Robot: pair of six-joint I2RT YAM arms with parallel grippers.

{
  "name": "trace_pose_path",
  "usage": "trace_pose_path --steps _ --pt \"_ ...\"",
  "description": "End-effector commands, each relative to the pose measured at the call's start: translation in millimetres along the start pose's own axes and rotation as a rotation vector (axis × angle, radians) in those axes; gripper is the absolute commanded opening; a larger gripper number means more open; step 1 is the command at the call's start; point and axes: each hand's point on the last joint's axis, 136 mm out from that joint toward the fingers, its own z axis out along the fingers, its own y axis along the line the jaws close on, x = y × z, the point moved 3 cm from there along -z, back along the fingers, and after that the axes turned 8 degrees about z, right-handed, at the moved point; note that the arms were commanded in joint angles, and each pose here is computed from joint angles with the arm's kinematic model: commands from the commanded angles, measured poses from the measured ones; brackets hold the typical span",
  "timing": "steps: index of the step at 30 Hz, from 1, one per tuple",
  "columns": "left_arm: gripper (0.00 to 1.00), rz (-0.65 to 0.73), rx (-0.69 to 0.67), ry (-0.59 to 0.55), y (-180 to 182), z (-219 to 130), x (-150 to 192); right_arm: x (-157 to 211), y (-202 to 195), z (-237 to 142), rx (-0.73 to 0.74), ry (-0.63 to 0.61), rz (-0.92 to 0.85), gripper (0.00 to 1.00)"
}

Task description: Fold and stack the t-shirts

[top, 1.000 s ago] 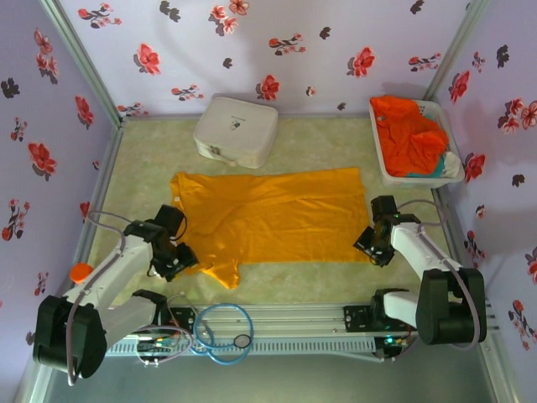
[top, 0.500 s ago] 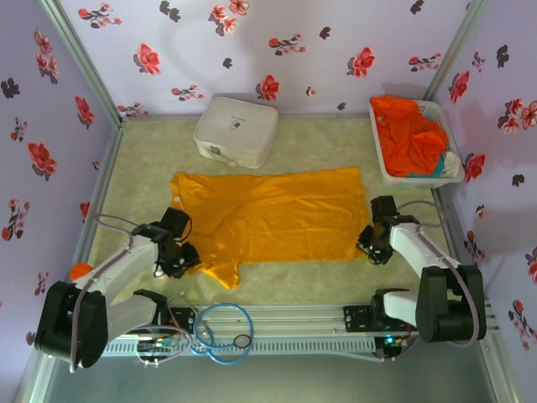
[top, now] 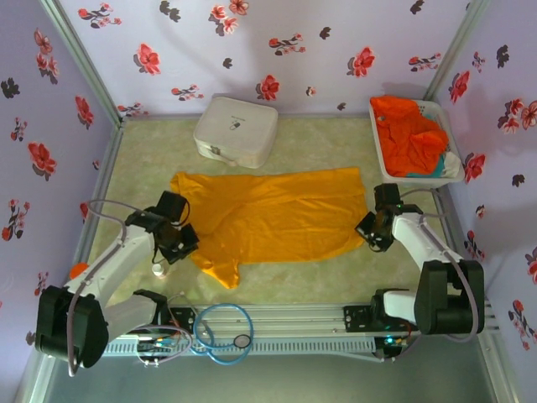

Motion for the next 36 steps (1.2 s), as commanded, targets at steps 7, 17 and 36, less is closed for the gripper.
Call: trace_pose_path --steps 7,17,36 --pt "0.00 0.070 -0.011 0.015 -7 -21 -21 -17 19 -7 -0.063 0.036 0.033 0.00" --pt "0.00 0.116 0.002 -0.040 -17 -50 -62 -36 44 -8 -0.129 0.076 0.054 0.00" --pt "0.00 0.143 0.043 -0.078 -42 -39 -160 -91 90 11 -0.223 0.068 0.128 0.00"
